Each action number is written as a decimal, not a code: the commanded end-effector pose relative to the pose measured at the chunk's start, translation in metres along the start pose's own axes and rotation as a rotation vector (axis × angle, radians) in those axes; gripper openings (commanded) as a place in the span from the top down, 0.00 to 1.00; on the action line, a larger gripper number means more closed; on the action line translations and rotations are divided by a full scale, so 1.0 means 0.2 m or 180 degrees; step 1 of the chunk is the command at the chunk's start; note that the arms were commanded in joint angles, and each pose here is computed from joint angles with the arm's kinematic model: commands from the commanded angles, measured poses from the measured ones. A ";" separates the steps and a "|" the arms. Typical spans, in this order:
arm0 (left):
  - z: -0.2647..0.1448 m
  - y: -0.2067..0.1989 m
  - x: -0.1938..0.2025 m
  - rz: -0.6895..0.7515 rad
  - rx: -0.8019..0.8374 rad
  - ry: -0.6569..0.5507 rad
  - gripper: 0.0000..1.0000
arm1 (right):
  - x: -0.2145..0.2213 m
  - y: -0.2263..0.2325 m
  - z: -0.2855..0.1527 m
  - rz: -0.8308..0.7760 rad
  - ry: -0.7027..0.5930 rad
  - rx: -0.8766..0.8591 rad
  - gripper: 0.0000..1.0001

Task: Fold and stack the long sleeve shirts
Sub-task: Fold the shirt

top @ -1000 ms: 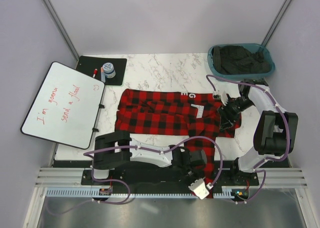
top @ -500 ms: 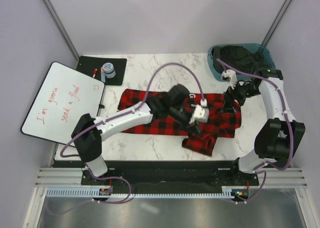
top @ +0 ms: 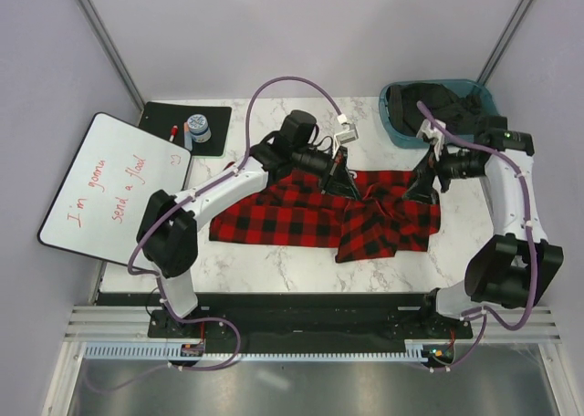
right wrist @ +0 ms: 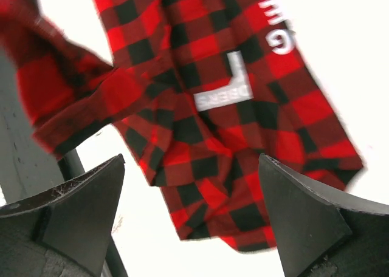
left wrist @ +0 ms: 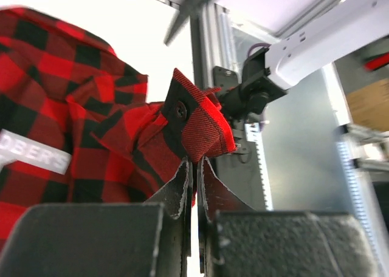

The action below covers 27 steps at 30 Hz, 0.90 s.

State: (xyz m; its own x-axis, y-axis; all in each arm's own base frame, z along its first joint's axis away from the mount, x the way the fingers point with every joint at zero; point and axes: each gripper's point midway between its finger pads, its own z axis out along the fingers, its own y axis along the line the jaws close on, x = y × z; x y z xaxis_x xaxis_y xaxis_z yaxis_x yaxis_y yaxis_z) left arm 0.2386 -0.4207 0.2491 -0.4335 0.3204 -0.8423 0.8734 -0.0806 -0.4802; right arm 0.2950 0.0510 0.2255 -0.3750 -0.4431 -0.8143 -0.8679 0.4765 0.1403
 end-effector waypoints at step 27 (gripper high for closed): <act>-0.06 -0.12 -0.15 -0.0692 0.0788 -0.0313 0.98 | -0.35 0.42 0.12 -0.1237 -0.1186 -0.0148 0.69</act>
State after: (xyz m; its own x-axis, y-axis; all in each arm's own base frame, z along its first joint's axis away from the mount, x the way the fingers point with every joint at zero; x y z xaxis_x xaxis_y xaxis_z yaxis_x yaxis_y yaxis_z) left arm 0.2365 -0.4180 0.2837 -0.6298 0.2591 -0.7322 0.6975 -0.2260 -0.6800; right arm 0.2538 0.1259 0.2464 0.0650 -0.3649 -0.9288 -0.9386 0.2938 -0.1811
